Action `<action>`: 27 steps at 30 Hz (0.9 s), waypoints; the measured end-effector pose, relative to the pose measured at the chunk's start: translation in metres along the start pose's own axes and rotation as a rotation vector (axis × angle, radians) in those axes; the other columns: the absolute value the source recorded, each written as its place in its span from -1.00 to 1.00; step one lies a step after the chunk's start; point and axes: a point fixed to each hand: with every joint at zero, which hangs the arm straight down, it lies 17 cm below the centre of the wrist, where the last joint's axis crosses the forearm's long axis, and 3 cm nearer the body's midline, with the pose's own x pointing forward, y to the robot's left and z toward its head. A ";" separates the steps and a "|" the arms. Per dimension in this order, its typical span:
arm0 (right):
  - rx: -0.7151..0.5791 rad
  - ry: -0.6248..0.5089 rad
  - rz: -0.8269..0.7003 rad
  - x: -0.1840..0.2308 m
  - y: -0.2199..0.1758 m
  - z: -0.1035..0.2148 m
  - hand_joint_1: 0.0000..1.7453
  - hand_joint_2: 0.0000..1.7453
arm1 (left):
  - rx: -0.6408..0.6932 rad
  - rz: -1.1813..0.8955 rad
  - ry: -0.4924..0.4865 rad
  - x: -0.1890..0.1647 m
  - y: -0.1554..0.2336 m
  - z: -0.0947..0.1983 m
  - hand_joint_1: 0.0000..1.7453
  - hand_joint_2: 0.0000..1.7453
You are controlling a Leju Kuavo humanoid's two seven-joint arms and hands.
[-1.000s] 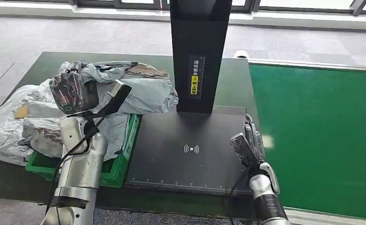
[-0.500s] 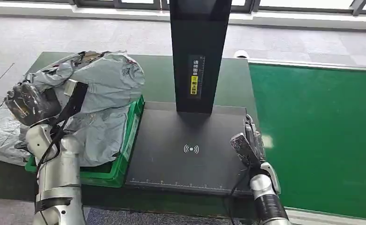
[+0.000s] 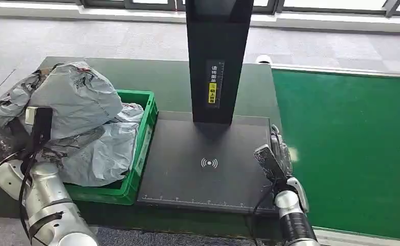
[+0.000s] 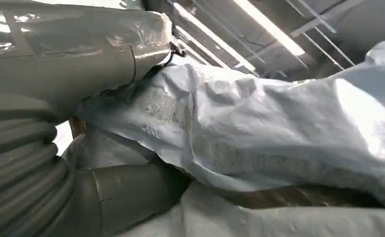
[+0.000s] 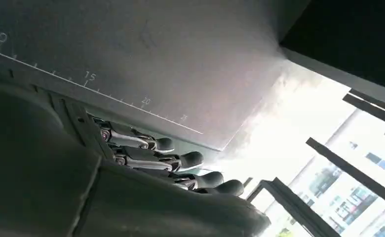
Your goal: Moved the parcel from conveyor to table for the left to box.
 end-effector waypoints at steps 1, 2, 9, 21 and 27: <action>0.000 0.000 0.000 0.000 0.000 0.000 -1.00 -1.00 | 0.001 0.000 0.008 -0.003 0.000 0.001 1.00 1.00; 0.000 0.001 0.000 0.000 0.000 0.000 -1.00 -1.00 | 0.001 -0.002 0.012 -0.005 0.000 0.002 1.00 1.00; -0.012 0.009 -0.003 -0.006 -0.003 0.006 -1.00 -1.00 | -0.086 -0.037 0.090 -0.007 -0.026 0.013 -1.00 1.00; -0.024 0.007 -0.007 -0.005 -0.006 0.005 -1.00 -1.00 | -0.196 -0.008 0.085 0.025 -0.065 0.026 -1.00 1.00; -0.027 0.013 -0.002 -0.008 -0.008 0.006 -1.00 -1.00 | -0.231 -0.007 0.072 0.032 -0.077 0.030 -1.00 1.00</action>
